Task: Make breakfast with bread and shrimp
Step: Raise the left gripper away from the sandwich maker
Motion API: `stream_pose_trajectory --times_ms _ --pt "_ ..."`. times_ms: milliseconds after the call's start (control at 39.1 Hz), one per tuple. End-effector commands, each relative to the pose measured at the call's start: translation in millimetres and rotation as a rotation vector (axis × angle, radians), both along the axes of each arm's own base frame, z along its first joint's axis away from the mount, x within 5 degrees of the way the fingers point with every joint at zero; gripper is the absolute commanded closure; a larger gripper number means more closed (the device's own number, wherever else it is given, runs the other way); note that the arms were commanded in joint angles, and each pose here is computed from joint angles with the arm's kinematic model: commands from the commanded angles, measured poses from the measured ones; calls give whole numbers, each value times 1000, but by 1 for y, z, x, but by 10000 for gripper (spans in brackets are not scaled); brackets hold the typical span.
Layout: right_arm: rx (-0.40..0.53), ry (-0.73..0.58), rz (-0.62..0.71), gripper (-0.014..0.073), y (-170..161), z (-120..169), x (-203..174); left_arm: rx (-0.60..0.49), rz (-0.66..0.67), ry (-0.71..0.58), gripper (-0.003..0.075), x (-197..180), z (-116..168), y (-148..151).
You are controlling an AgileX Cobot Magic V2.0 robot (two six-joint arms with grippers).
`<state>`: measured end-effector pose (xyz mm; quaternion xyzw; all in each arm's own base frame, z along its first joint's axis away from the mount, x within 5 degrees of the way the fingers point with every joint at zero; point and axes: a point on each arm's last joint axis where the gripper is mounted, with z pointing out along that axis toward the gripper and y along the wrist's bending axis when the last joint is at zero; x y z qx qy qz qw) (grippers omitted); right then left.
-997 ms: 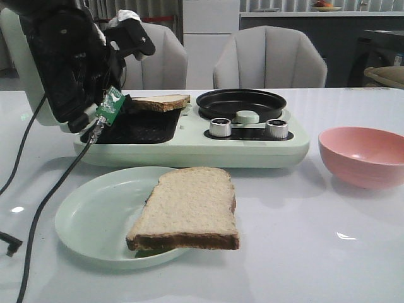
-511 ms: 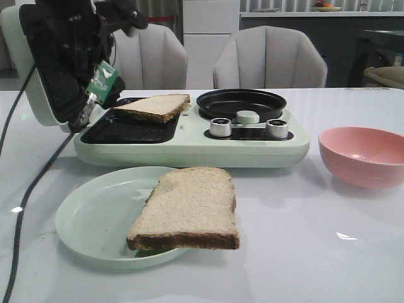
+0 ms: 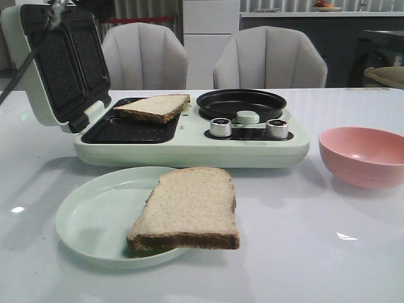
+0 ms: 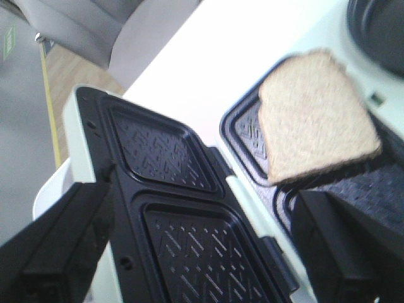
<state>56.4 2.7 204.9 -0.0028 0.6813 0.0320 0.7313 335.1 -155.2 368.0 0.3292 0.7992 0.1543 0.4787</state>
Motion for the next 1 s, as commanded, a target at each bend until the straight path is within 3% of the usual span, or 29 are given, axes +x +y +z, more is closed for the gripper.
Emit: stream_pose_trajectory --times_ms 0,205,384,793,972 --pt "-17 -126 -6 445 0 15 -4 -115 -41 -125 102 -26 43 9" --pt "-17 -126 -6 445 0 15 -4 -219 -137 -169 102 -70 59 23" --pt "-17 -126 -6 445 0 15 -4 -347 -148 -159 102 -107 56 46" --pt "-17 -126 -6 445 0 15 -4 -357 -152 -201 102 -188 28 92" --pt "-17 -126 -6 445 0 15 -4 -448 -162 -214 102 -220 15 105"
